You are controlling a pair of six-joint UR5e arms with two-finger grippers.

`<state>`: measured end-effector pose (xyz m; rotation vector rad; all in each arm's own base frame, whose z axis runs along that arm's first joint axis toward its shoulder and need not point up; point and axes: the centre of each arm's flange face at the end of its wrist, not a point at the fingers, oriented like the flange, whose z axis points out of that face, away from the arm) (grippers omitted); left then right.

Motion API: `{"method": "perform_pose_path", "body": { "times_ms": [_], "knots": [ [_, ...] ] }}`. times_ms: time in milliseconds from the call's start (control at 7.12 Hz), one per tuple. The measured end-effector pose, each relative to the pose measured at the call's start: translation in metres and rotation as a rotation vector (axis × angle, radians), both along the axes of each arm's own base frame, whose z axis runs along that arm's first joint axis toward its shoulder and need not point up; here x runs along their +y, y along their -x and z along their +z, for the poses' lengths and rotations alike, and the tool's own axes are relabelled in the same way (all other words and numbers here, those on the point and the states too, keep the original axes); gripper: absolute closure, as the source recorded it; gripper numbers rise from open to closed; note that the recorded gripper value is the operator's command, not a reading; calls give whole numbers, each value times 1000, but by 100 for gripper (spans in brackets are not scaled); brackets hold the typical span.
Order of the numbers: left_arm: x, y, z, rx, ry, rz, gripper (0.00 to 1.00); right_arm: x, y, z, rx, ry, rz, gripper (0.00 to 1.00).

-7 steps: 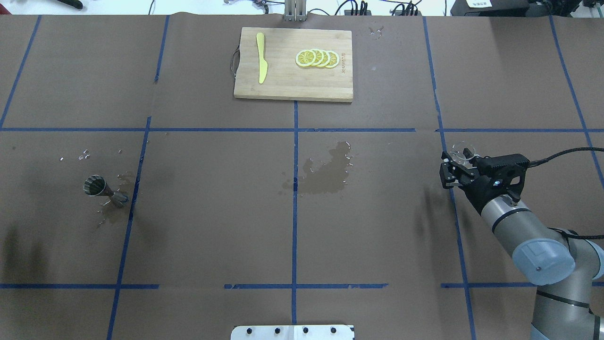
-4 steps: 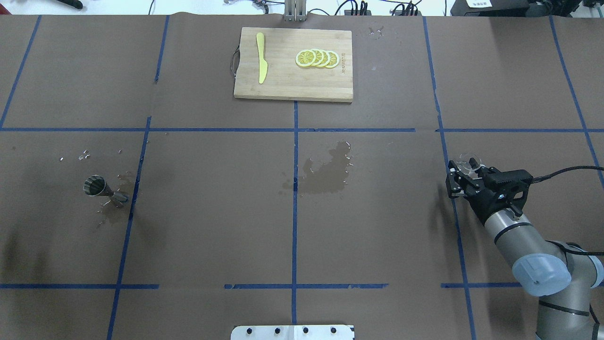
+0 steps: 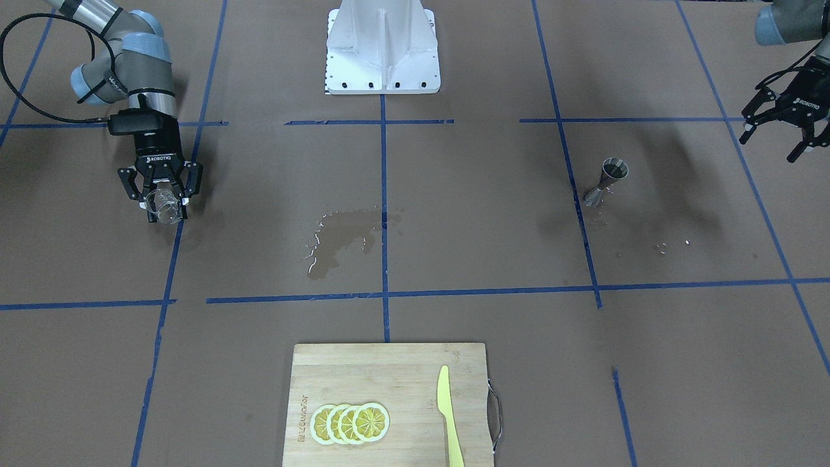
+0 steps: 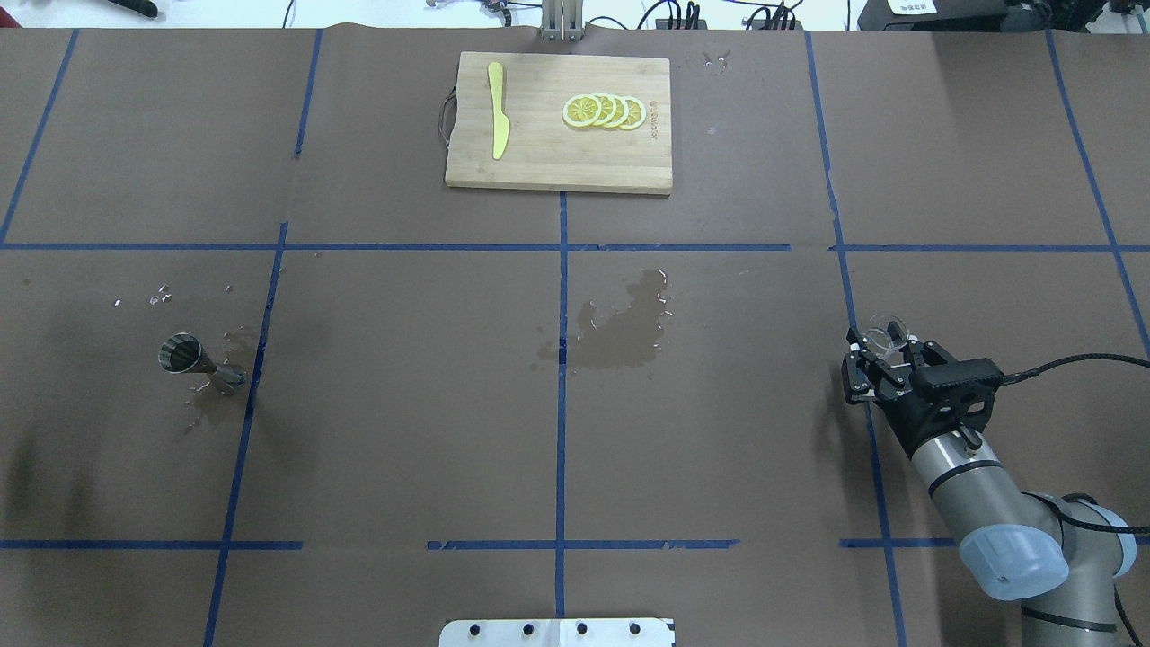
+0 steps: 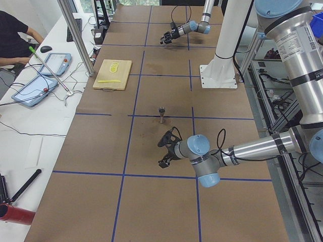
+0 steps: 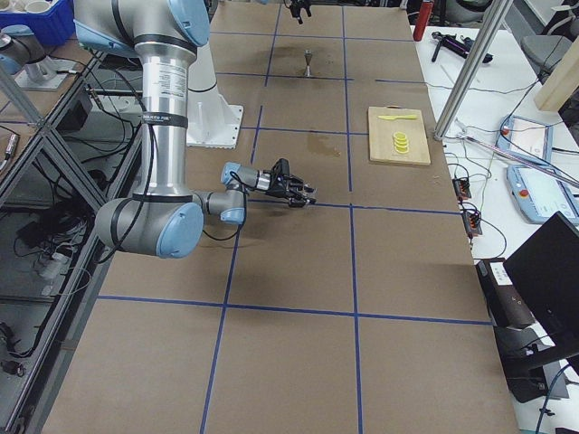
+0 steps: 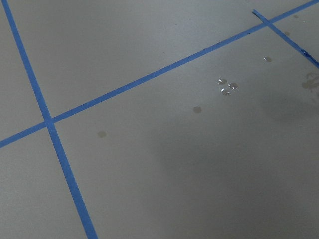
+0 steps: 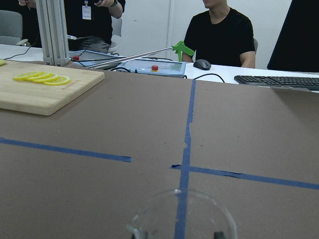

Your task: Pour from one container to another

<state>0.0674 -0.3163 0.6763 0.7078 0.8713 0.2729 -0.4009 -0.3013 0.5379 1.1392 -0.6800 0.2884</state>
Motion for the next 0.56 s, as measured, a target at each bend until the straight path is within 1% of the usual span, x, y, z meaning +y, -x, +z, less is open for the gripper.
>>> {"method": "perform_pose_path", "body": {
  "times_ms": [281, 562],
  "knots": [
    [-2, -1, -1, 3, -3, -2, 0, 3, 0, 10, 18, 3, 0, 100],
    [-6, -2, -3, 4, -9, -11, 0, 4, -2, 23, 9, 21, 8, 99]
  ]
}}
